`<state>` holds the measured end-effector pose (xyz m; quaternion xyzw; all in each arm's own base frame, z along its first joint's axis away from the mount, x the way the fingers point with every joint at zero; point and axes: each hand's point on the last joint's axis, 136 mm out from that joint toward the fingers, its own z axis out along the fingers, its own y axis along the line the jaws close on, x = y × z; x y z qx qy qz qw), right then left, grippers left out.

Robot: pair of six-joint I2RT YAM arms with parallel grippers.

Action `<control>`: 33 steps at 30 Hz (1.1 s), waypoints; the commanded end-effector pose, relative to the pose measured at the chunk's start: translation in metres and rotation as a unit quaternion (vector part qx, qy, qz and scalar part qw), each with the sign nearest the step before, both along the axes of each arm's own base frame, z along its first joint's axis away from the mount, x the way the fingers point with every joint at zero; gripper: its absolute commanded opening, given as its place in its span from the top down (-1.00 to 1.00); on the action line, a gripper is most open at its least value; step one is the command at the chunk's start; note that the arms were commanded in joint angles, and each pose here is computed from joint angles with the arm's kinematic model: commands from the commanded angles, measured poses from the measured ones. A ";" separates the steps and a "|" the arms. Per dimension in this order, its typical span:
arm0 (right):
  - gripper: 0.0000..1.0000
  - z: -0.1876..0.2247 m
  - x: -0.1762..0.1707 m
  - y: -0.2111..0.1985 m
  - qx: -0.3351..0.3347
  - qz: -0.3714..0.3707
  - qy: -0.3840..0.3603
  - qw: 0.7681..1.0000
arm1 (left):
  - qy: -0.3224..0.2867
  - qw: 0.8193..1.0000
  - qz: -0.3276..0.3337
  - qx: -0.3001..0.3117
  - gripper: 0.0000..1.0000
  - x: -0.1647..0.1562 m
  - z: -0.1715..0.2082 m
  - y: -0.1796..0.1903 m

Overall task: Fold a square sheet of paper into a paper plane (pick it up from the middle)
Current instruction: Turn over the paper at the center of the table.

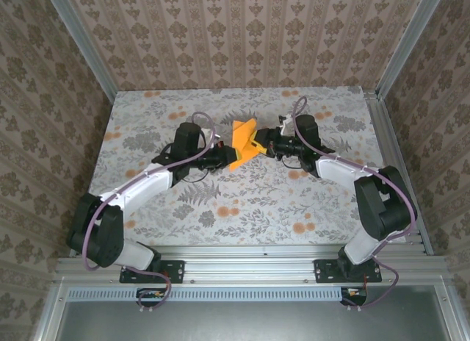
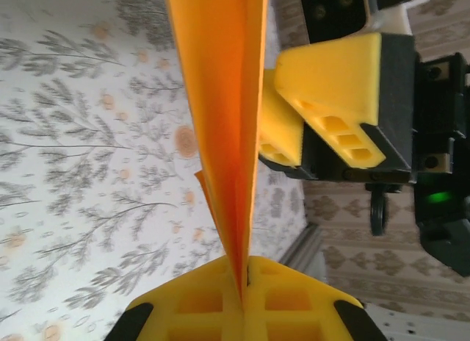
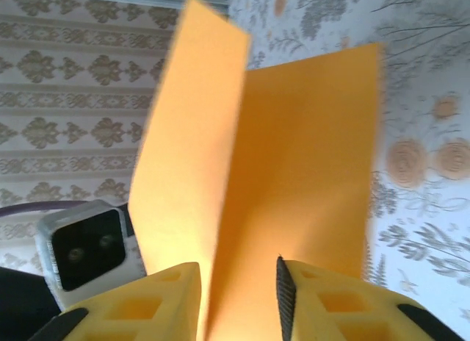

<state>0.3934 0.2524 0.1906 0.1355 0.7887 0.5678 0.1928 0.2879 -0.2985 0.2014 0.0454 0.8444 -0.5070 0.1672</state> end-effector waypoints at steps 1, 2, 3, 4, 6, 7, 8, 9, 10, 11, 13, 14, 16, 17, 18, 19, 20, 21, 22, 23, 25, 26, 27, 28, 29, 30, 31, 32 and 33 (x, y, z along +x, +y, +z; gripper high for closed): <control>0.23 -0.003 -0.008 -0.021 -0.050 -0.010 -0.009 0.999 | -0.068 0.991 -0.001 0.117 0.96 0.003 0.004 0.027; 0.21 -0.005 -0.009 -0.028 -0.065 -0.014 -0.010 0.998 | -0.082 0.984 0.000 0.161 0.96 0.004 0.000 0.037; 0.19 -0.008 -0.011 -0.033 -0.077 -0.017 -0.006 0.997 | -0.094 0.975 0.003 0.204 0.96 0.006 -0.004 0.047; 0.17 -0.009 -0.013 -0.038 -0.089 -0.019 -0.006 0.996 | -0.109 0.962 0.006 0.252 0.96 0.010 -0.006 0.059; 0.14 -0.015 -0.017 -0.049 -0.115 -0.024 -0.002 0.993 | -0.131 0.920 0.015 0.369 0.96 0.016 -0.015 0.089; 0.13 -0.018 -0.019 -0.053 -0.125 -0.025 -0.001 0.992 | -0.140 0.899 0.017 0.414 0.96 0.019 -0.017 0.100; 0.11 -0.020 -0.020 -0.059 -0.135 -0.030 0.001 0.990 | -0.147 0.877 0.019 0.457 0.96 0.022 -0.019 0.112; 0.10 -0.022 -0.021 -0.063 -0.144 -0.032 0.002 0.989 | -0.153 0.859 0.021 0.489 0.97 0.024 -0.019 0.121; 0.09 -0.025 -0.022 -0.067 -0.151 -0.034 0.004 0.988 | -0.160 0.840 0.022 0.518 0.96 0.026 -0.019 0.128; 0.08 -0.026 -0.023 -0.070 -0.155 -0.036 0.005 0.987 | -0.168 0.821 0.021 0.545 0.96 0.028 -0.018 0.133; 0.06 -0.027 -0.024 -0.074 -0.159 -0.038 0.006 0.987 | -0.180 0.788 0.017 0.588 0.96 0.030 -0.017 0.138; 0.06 -0.028 -0.024 -0.077 -0.162 -0.040 0.008 0.986 | -0.186 0.770 0.013 0.610 0.96 0.031 -0.018 0.139; 0.04 -0.029 -0.024 -0.079 -0.165 -0.041 0.008 0.985 | -0.191 0.741 -0.004 0.644 0.96 0.031 -0.026 0.136; 0.04 -0.030 -0.024 -0.079 -0.166 -0.041 0.010 0.985 | -0.189 0.731 -0.014 0.656 0.96 0.031 -0.032 0.133; 0.04 -0.030 -0.024 -0.080 -0.166 -0.042 0.011 0.985 | -0.190 0.722 -0.025 0.664 0.96 0.029 -0.038 0.127; 0.03 -0.030 -0.025 -0.080 -0.167 -0.040 0.010 0.985 | -0.191 0.717 -0.035 0.670 0.96 0.028 -0.044 0.122; 0.03 -0.030 -0.026 -0.081 -0.167 -0.040 0.011 0.985 | -0.192 0.712 -0.044 0.674 0.96 0.026 -0.051 0.116; 0.03 -0.031 -0.027 -0.083 -0.168 -0.041 0.014 0.985 | -0.195 0.709 -0.052 0.676 0.96 0.024 -0.058 0.110; 0.02 -0.032 -0.027 -0.084 -0.168 -0.042 0.017 0.985 | -0.197 0.705 -0.063 0.678 0.96 0.022 -0.065 0.103; 0.02 -0.032 -0.028 -0.086 -0.169 -0.043 0.017 0.984 | -0.198 0.699 -0.073 0.683 0.96 0.021 -0.072 0.098; 0.01 -0.034 -0.029 -0.090 -0.170 -0.046 0.021 0.984 | -0.202 0.685 -0.092 0.694 0.95 0.017 -0.085 0.087; 0.01 -0.036 -0.030 -0.092 -0.171 -0.046 0.022 0.984 | -0.204 0.681 -0.101 0.696 0.95 0.015 -0.092 0.080; 0.00 -0.037 -0.030 -0.094 -0.172 -0.048 0.025 0.984 | -0.205 0.679 -0.110 0.697 0.94 0.012 -0.099 0.074; 0.00 -0.039 -0.031 -0.096 -0.172 -0.049 0.027 0.983 | -0.205 0.677 -0.119 0.697 0.93 0.010 -0.105 0.069; -0.01 -0.040 -0.032 -0.098 -0.172 -0.051 0.029 0.983 | -0.206 0.675 -0.127 0.697 0.92 0.008 -0.112 0.063; -0.02 -0.040 -0.032 -0.100 -0.171 -0.051 0.030 0.984 | -0.208 0.673 -0.135 0.697 0.90 0.005 -0.117 0.057; -0.02 -0.042 -0.033 -0.102 -0.170 -0.053 0.031 0.983 | -0.209 0.670 -0.143 0.698 0.88 0.003 -0.122 0.053; -0.03 -0.042 -0.034 -0.104 -0.170 -0.055 0.032 0.983 | -0.210 0.668 -0.149 0.698 0.86 0.001 -0.126 0.048; -0.03 -0.043 -0.034 -0.106 -0.169 -0.057 0.032 0.983 | -0.212 0.666 -0.157 0.697 0.83 -0.002 -0.130 0.043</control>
